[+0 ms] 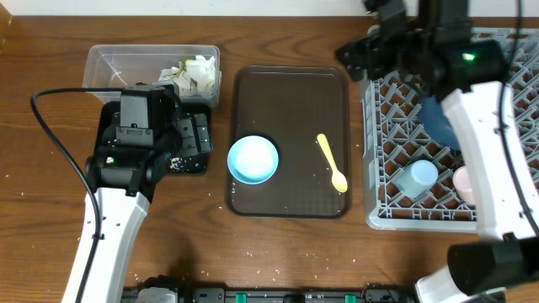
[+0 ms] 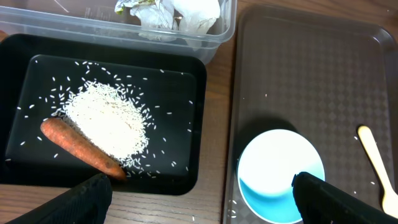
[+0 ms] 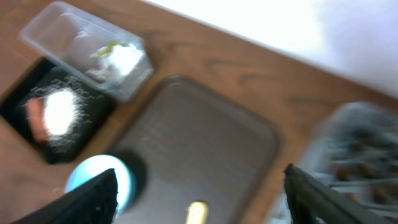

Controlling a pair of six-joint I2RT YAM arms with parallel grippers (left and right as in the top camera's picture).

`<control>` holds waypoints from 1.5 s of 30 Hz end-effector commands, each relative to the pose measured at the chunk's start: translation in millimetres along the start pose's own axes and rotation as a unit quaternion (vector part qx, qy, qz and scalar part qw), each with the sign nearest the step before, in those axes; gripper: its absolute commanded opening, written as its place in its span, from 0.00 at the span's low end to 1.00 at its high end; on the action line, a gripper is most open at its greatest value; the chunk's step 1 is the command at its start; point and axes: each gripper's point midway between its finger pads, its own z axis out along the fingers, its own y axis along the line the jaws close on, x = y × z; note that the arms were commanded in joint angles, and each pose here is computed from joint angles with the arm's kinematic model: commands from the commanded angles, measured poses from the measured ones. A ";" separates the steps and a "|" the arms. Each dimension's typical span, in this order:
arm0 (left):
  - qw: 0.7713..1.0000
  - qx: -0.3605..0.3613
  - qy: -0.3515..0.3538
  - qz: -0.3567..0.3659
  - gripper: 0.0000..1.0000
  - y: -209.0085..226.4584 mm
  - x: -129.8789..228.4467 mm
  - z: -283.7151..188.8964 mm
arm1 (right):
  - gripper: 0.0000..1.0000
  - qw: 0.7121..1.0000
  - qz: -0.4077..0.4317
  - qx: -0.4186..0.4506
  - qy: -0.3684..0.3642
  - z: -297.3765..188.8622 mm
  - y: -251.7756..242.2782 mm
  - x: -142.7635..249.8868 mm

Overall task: Sort waste into correct bins and load items into the dishwasher rack
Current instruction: 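Carry the blue plate into the rack and stand it upright, then grasp the light-blue bowl with the right gripper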

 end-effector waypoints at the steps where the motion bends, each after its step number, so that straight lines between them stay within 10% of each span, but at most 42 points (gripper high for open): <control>1: 1.000 -0.005 -0.012 -0.001 0.95 1.6 -8.7 -4.8 | 0.79 0.995 0.072 -0.051 0.040 34.6 31.0 14.9; 24: 1.000 -0.005 -0.012 -0.001 0.95 1.6 -8.7 -4.8 | 0.28 0.934 0.159 0.022 0.318 212.5 100.6 196.8; 33: 1.000 -0.005 -0.012 -0.001 0.95 1.7 -8.6 -4.8 | 0.01 0.929 0.149 0.070 0.333 206.9 84.2 207.8; 45: 1.000 -0.005 -0.012 -0.001 0.95 1.6 -8.7 -4.8 | 0.01 0.956 0.148 0.128 0.217 158.3 26.9 124.6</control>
